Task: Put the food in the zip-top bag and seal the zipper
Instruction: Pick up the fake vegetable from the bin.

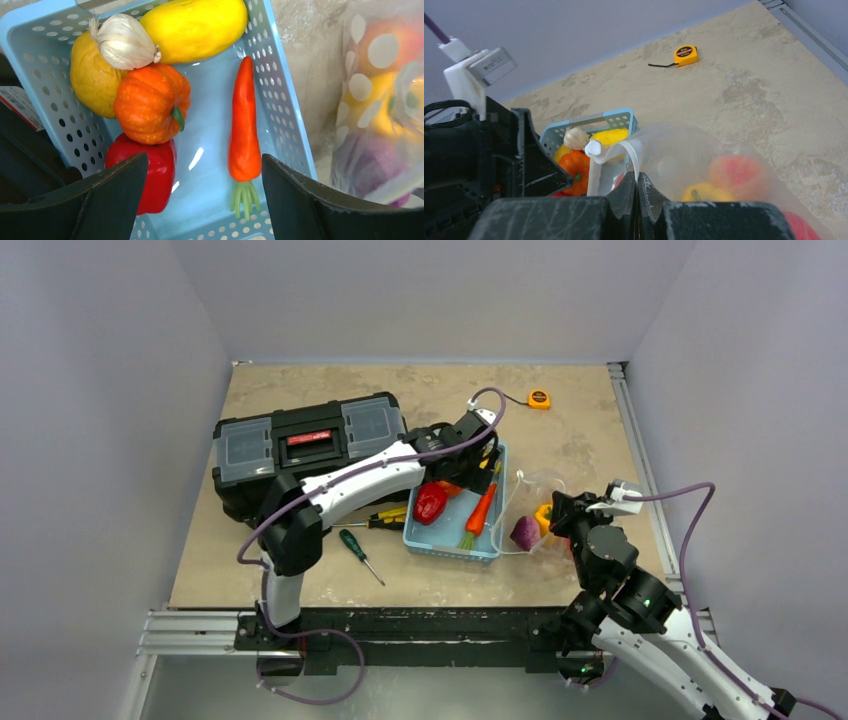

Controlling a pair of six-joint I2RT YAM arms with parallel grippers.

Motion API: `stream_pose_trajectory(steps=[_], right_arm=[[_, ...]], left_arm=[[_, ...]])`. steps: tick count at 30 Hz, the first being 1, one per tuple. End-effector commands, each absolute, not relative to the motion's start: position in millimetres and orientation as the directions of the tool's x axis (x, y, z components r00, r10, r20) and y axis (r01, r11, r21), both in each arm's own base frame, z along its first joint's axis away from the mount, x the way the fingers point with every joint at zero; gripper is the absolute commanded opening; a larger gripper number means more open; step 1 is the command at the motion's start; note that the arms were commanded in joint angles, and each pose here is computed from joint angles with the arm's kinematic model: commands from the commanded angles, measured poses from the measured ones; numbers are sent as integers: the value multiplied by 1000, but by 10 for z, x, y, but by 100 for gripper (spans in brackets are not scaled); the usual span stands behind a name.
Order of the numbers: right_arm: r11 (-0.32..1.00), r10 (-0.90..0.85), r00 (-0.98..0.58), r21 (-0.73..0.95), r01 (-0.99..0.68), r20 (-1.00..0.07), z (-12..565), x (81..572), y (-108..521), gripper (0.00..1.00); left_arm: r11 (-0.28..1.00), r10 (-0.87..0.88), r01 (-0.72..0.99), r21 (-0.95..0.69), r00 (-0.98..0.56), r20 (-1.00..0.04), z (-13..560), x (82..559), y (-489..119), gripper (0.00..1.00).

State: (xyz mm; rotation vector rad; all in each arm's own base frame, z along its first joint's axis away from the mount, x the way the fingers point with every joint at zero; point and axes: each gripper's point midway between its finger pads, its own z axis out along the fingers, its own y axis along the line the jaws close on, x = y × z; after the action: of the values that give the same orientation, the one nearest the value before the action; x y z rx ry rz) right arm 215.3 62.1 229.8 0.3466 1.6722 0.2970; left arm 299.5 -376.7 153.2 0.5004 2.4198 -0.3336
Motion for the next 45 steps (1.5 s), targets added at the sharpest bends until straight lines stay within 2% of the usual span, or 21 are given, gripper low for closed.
stream_pose_trajectory(steps=[1,16,21,36,45], right_arm=[[912,409,-98,409,27,-907,2381,2177,681,0],[914,405,-102,406,17,-909,2383,2178,703,0],[914,404,-103,405,12,-909,2387,2179,711,0],[918,395,-111,398,2,-912,2378,2185,737,0],[917,396,-111,398,2,-912,2378,2186,739,0]], left_arm=[[879,380,478,-5,-706,-597,1468,3118,-3696,82],[881,410,473,8,-755,-511,1106,3522,-3590,80],[882,401,471,-28,-780,-481,984,3535,-3628,74],[881,404,471,-47,-799,-445,838,3469,-3632,43],[881,362,464,-95,-788,-498,1192,3393,-3610,35]])
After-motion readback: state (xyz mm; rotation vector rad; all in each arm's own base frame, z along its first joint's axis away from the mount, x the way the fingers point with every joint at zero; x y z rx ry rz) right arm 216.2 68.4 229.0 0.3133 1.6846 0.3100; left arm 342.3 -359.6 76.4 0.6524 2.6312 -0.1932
